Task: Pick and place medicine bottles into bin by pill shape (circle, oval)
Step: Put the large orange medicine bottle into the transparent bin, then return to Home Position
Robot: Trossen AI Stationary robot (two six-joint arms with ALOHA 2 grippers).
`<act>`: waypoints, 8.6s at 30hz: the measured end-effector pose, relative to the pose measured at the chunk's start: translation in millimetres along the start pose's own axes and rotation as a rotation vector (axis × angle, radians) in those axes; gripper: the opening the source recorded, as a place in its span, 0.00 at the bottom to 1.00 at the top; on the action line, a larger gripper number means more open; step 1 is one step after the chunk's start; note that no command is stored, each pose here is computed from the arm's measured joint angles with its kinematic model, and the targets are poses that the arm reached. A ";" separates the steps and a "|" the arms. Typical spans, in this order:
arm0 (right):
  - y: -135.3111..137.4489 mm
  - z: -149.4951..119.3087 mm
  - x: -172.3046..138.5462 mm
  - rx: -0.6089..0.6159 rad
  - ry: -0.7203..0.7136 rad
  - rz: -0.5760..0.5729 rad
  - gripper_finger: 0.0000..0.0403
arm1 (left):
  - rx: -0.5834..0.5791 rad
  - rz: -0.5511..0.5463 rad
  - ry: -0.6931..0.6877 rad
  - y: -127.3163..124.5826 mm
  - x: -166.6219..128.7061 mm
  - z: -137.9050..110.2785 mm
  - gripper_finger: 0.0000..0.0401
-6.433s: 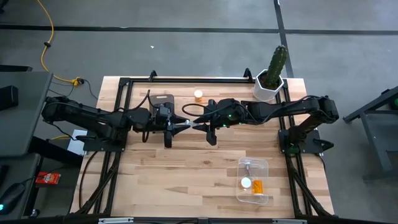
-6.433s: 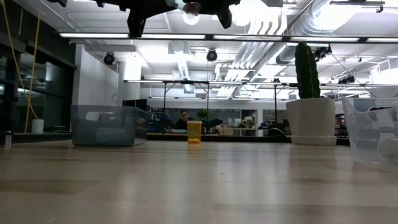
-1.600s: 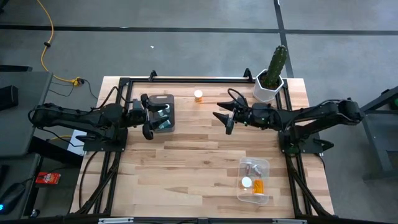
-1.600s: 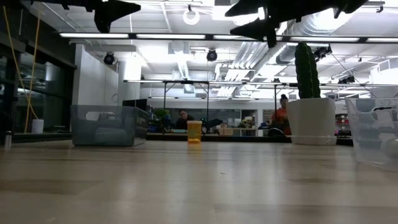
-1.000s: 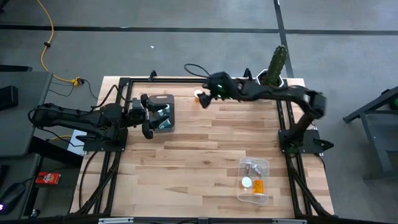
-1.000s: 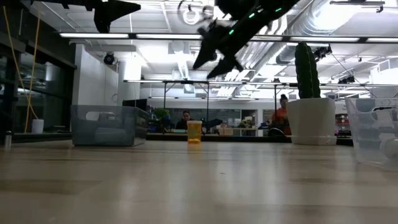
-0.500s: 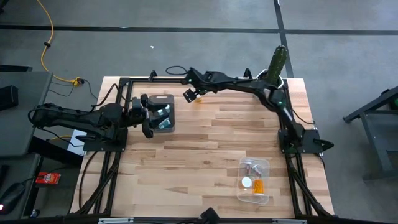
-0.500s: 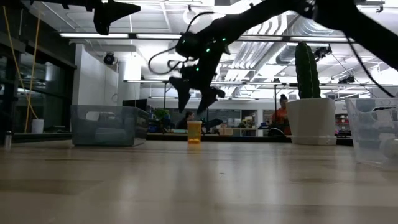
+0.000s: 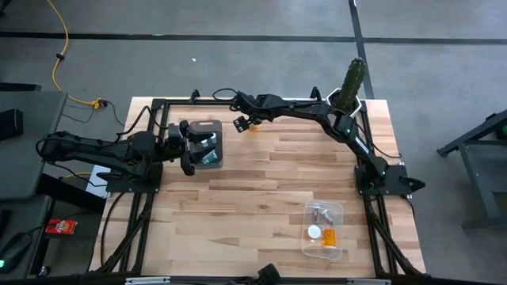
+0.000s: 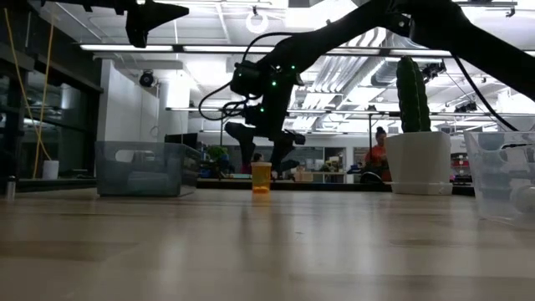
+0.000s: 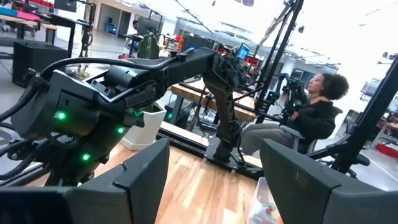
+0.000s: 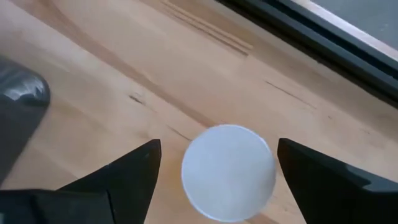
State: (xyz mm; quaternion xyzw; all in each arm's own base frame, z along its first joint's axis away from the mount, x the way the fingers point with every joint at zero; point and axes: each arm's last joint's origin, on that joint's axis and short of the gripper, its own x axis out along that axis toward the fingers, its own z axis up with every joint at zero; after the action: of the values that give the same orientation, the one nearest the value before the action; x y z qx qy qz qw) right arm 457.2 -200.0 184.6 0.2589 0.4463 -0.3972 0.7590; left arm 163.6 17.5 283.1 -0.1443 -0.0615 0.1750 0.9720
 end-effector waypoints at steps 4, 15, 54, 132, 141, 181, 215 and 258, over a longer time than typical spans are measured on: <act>-3.0 0.6 0.7 0.031 0.009 -0.008 0.74 | 0.000 0.001 0.000 0.1 0.0 0.0 0.60; -4.2 -0.2 -1.1 0.023 0.022 -0.015 0.50 | 0.001 0.003 -0.001 0.1 0.0 0.0 0.60; -31.1 -190.4 -261.4 -0.265 -0.447 0.628 0.46 | 0.072 -0.032 0.010 -0.9 0.0 -0.5 0.60; -4.9 -404.3 -228.8 -0.153 0.255 0.098 0.46 | 0.060 -0.108 0.060 -2.5 -0.2 -3.8 0.59; -4.8 -404.6 -228.9 -0.154 0.265 0.098 0.46 | 0.061 -0.108 0.062 -2.4 -0.2 -4.1 0.59; -78.8 -308.6 -284.6 -0.140 0.139 0.279 0.71 | 0.062 -0.113 0.069 -2.4 -0.3 -4.7 0.59; -75.5 -183.5 -255.7 -0.472 -0.861 0.770 0.71 | 0.178 -0.127 0.034 -3.4 -0.2 -2.0 0.58; -76.1 -183.6 -254.4 -0.171 -0.720 0.856 0.71 | 0.148 -0.226 0.101 46.7 -73.2 -99.9 0.00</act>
State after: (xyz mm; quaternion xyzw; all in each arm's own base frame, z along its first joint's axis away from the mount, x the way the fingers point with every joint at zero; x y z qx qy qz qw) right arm 234.3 -10.1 320.5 0.2028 0.0452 -0.0799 0.9749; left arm 97.3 7.3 169.0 -0.0729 -0.0155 0.0610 0.9954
